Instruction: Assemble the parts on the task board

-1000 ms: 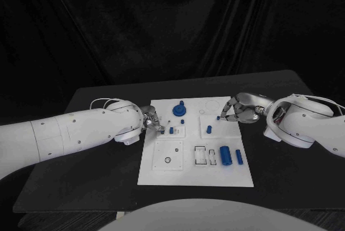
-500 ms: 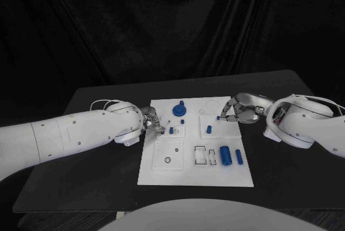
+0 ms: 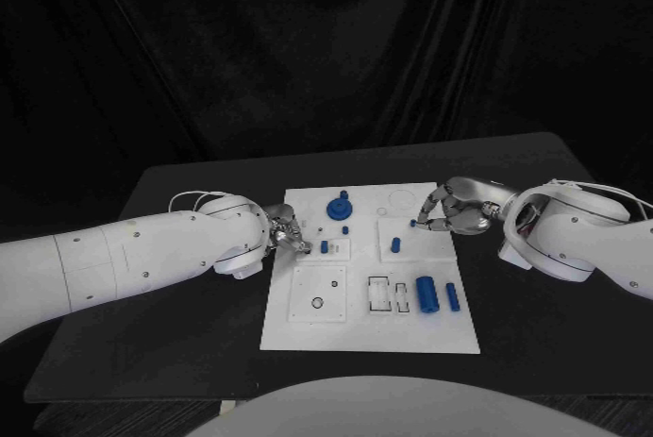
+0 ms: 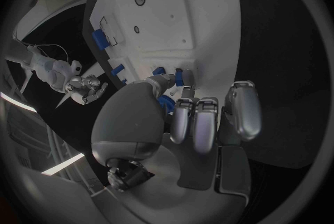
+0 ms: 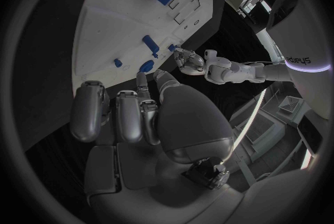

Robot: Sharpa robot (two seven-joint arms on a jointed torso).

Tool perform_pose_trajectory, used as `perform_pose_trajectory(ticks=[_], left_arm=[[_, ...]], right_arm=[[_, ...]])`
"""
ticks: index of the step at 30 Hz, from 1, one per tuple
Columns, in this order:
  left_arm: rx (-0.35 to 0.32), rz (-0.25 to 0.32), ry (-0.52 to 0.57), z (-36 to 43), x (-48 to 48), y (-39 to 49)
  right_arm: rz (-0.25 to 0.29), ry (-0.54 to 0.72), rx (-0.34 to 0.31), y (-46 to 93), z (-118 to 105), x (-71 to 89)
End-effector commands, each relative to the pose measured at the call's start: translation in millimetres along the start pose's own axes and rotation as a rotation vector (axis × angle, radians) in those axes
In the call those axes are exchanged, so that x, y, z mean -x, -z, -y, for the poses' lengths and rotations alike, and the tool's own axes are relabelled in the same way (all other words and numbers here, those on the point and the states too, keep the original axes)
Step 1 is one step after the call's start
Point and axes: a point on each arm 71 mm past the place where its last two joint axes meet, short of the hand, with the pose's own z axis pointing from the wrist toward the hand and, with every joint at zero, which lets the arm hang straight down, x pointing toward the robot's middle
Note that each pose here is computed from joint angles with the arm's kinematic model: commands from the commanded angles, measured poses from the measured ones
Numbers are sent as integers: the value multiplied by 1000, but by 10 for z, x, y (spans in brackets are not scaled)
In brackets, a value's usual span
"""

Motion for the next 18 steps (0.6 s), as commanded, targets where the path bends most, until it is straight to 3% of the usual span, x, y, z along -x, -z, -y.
perform_pose_trajectory(ticks=[1,8,10,12,18], left_arm=[[-38,14,12,11,-24,6],[-97,43,27,-18,23,30],[-111,21,16,-28,27,37],[-117,-37,-1,-38,50,44],[-80,-127,-23,-43,161,40]], right_arm=[[5,-1,-11,6,13,-4],[4,-1,-13,10,20,-4],[4,-1,-14,10,21,-4],[3,-1,-15,8,24,-4],[2,-1,-17,5,25,-5]])
